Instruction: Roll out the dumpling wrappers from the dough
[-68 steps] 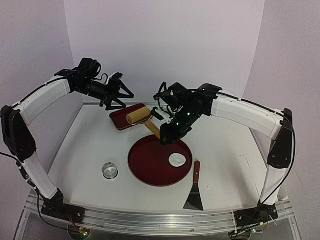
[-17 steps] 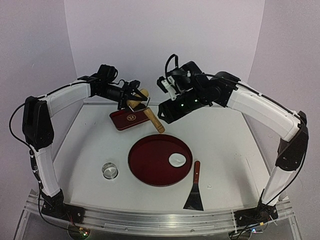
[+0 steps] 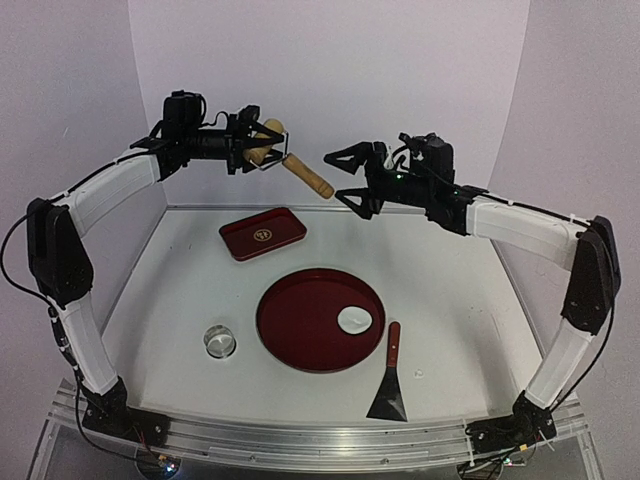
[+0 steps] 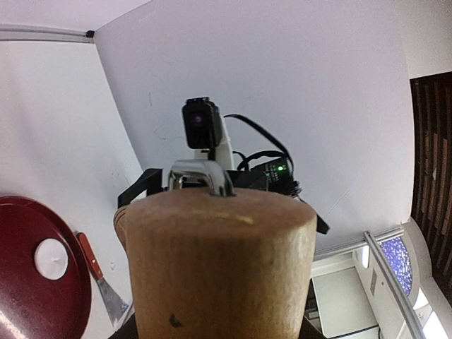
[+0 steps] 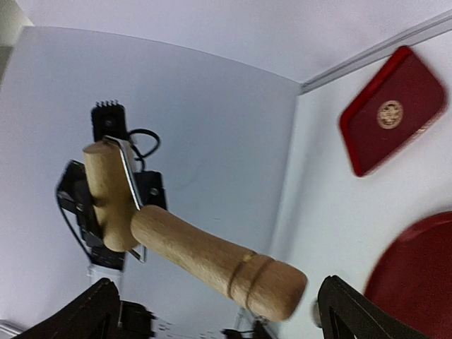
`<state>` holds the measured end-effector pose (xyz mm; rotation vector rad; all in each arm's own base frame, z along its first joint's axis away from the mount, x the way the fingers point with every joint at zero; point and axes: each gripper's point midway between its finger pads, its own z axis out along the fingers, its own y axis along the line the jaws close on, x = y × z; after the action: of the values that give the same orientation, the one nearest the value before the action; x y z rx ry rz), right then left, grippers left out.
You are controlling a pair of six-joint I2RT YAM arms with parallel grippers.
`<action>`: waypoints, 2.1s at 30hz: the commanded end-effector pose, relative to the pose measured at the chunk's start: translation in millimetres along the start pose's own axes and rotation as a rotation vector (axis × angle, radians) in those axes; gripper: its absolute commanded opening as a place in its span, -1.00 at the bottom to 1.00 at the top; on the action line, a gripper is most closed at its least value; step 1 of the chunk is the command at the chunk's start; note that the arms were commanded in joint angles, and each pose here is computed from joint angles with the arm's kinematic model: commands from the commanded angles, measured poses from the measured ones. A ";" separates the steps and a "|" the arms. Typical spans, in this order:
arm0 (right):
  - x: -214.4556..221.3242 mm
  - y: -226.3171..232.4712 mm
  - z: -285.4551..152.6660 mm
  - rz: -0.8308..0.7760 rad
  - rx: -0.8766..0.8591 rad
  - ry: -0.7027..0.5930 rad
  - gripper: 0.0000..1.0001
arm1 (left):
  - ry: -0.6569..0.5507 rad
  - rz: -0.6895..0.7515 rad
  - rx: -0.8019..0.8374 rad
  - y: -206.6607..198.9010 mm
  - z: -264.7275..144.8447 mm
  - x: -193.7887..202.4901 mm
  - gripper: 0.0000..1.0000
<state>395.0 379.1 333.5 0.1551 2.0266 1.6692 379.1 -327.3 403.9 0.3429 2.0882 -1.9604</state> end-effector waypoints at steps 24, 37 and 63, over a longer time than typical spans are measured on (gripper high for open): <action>-18.9 94.3 36.1 0.111 -0.651 0.124 0.97 | -0.132 0.243 0.314 -179.2 -35.4 -15.9 -1.00; -30.2 145.1 49.3 0.139 -0.986 0.175 0.97 | -0.148 0.225 0.448 -210.4 -41.9 -20.1 -0.99; -15.5 189.2 20.3 0.022 -1.051 0.183 0.76 | -0.128 0.176 0.508 -218.3 -34.2 1.8 -0.99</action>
<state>412.7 462.0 459.3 -0.1812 1.1515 2.5793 344.6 -331.1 565.7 0.3344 1.5918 -2.3539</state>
